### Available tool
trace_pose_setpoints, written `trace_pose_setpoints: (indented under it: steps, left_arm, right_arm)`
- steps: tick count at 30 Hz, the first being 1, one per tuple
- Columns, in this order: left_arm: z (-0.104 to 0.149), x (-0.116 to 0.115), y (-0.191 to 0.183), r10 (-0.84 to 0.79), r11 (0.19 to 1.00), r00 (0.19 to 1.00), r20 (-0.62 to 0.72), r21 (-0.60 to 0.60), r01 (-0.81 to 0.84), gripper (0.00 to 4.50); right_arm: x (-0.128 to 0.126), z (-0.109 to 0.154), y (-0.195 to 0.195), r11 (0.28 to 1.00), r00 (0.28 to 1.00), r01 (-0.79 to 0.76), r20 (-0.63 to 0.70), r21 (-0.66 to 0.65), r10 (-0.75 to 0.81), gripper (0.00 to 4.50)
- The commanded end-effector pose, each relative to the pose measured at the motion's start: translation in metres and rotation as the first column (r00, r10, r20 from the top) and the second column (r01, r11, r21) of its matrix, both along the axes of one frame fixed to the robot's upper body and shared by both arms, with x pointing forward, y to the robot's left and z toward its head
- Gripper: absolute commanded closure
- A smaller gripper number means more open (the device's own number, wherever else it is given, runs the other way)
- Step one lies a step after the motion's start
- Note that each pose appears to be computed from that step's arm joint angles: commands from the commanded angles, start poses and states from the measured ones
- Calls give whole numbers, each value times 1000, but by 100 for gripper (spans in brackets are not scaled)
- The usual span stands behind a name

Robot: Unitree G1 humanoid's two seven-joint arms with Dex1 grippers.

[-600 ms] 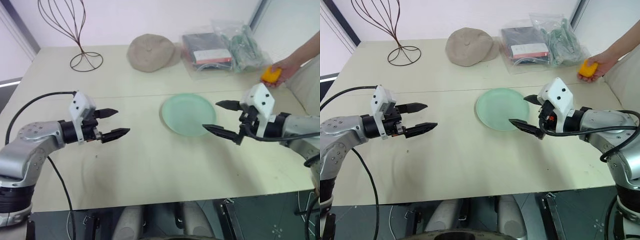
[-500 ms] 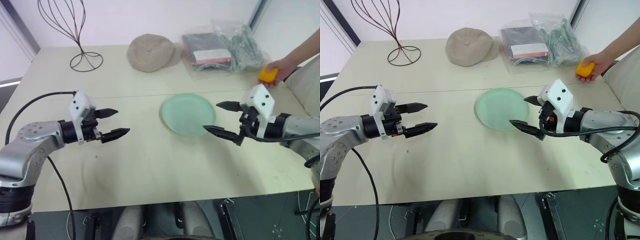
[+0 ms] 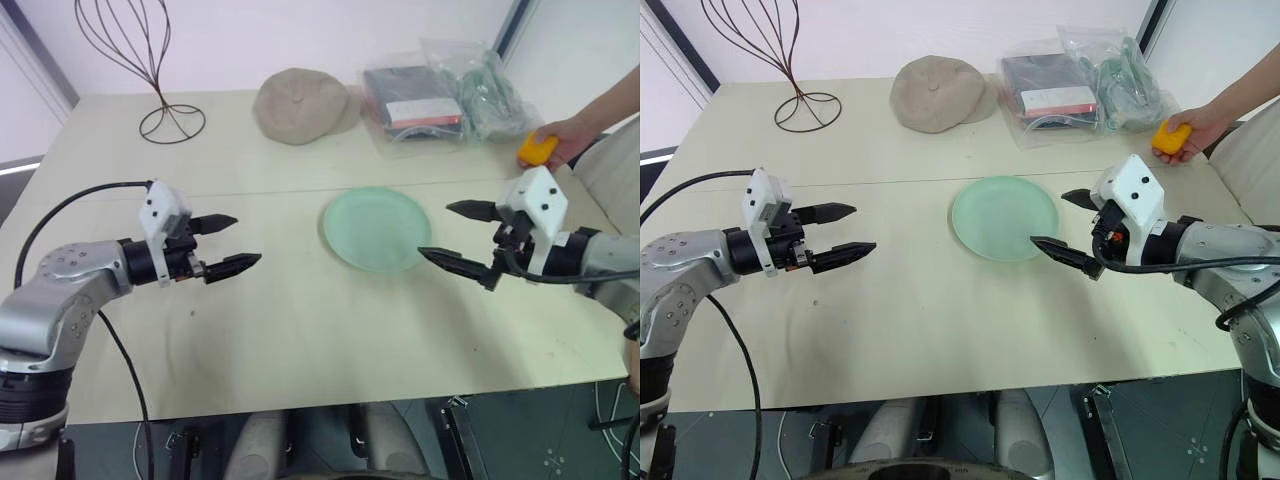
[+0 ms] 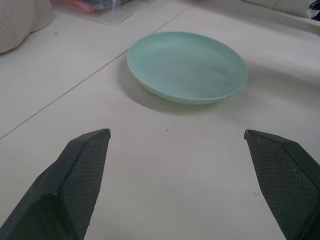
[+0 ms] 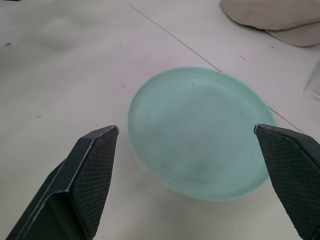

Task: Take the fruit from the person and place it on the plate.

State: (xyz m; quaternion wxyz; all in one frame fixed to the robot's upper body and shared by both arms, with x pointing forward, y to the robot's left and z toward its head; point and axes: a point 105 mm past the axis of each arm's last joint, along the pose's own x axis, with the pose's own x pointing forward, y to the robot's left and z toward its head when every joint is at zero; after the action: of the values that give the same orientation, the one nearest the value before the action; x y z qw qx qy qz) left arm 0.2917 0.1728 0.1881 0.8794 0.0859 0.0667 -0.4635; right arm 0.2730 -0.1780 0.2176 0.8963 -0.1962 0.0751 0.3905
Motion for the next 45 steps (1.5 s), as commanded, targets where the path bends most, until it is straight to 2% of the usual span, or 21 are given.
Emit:
trace_pose_setpoints:
  steps: [1, 29, 35, 42, 45]
  left_arm:
    - [11, 2, -1, -7, 1000, 999, 54, 1, 7, 0]
    - [14, 7, -5, -7, 1000, 997, 72, -10, 8, 0]
    - [23, 19, 1, 86, 996, 987, 136, -30, -82, 0]
    - [38, 40, 13, 381, 924, 873, 305, -139, -355, 0]
    - [42, 48, 24, 485, 867, 755, 442, -134, -479, 0]
  right_arm:
    - [-4, 12, 2, 1000, 999, -6, 52, -5, 6, 5]
    - [-4, 10, 3, 1000, 998, 4, 55, 7, -4, 5]
    - [-4, 10, 5, 1000, 998, 0, 57, 15, -1, 5]
    - [-4, 10, 7, 1000, 998, -10, 56, 18, 9, 5]
    - [-3, 10, 8, 1000, 998, -14, 56, 17, 13, 5]
